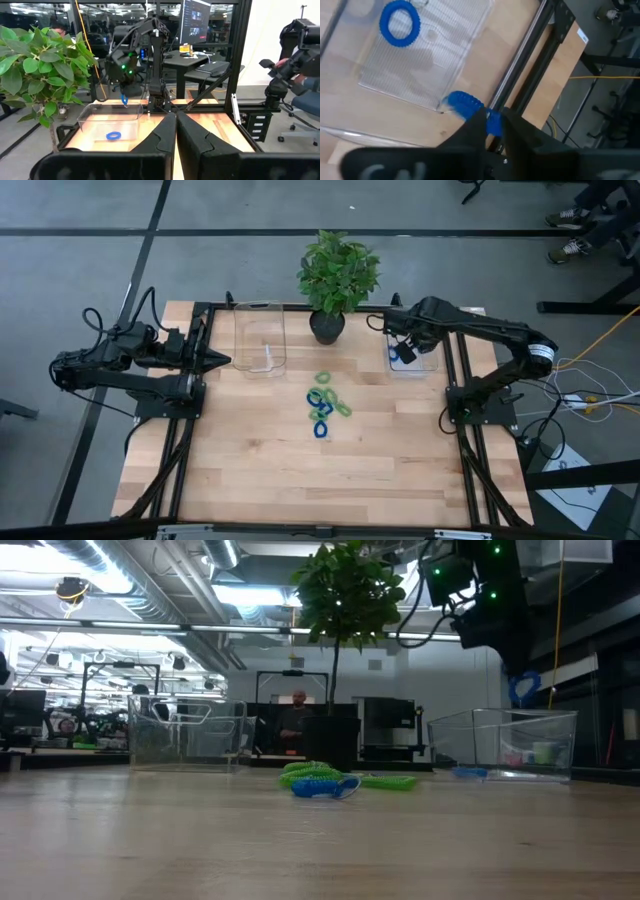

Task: Sort spring keychains
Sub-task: Put the blue spring keychain into the right transparent bin

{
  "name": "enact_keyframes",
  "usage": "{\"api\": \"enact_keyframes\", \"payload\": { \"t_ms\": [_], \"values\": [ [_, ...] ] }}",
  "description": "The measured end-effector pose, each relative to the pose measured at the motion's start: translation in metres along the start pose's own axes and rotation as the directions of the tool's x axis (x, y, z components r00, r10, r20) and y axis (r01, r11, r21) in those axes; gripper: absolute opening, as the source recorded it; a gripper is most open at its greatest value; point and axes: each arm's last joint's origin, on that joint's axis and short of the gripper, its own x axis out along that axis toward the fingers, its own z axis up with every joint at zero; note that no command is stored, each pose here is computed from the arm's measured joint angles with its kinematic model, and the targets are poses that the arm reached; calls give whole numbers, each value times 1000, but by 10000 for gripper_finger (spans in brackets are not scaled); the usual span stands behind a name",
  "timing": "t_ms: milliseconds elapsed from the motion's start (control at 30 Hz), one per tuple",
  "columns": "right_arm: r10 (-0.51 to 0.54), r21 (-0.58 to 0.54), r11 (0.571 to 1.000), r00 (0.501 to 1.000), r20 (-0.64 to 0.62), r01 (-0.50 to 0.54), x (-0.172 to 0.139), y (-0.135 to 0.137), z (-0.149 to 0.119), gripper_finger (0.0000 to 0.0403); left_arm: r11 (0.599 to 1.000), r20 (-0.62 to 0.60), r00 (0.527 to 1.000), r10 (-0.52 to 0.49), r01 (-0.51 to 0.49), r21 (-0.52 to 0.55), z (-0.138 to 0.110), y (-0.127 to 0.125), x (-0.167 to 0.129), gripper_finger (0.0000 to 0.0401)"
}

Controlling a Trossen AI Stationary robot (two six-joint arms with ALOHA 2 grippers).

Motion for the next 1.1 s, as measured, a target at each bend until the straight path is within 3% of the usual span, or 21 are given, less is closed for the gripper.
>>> {"api": "enact_keyframes", "payload": {
  "t_ms": [267,433,833,1000,1100],
  "values": [
    [3,2,1000,1000,4,-3,2,1,0,173,1000,0,1000,0,0,0,0,0,0,9],
    [50,9,999,999,11,-50,2,4,3,208,1000,0,1000,0,0,0,0,0,0,10],
    [320,1,947,945,67,-321,-5,25,11,199,1000,0,1000,0,0,0,0,0,0,9],
    [372,-132,922,927,53,-363,-9,33,7,191,1000,0,1000,0,0,0,0,0,0,12],
    [420,-247,884,906,50,-396,-12,39,5,186,1000,0,1000,0,0,0,0,0,0,10]
  ]
}}
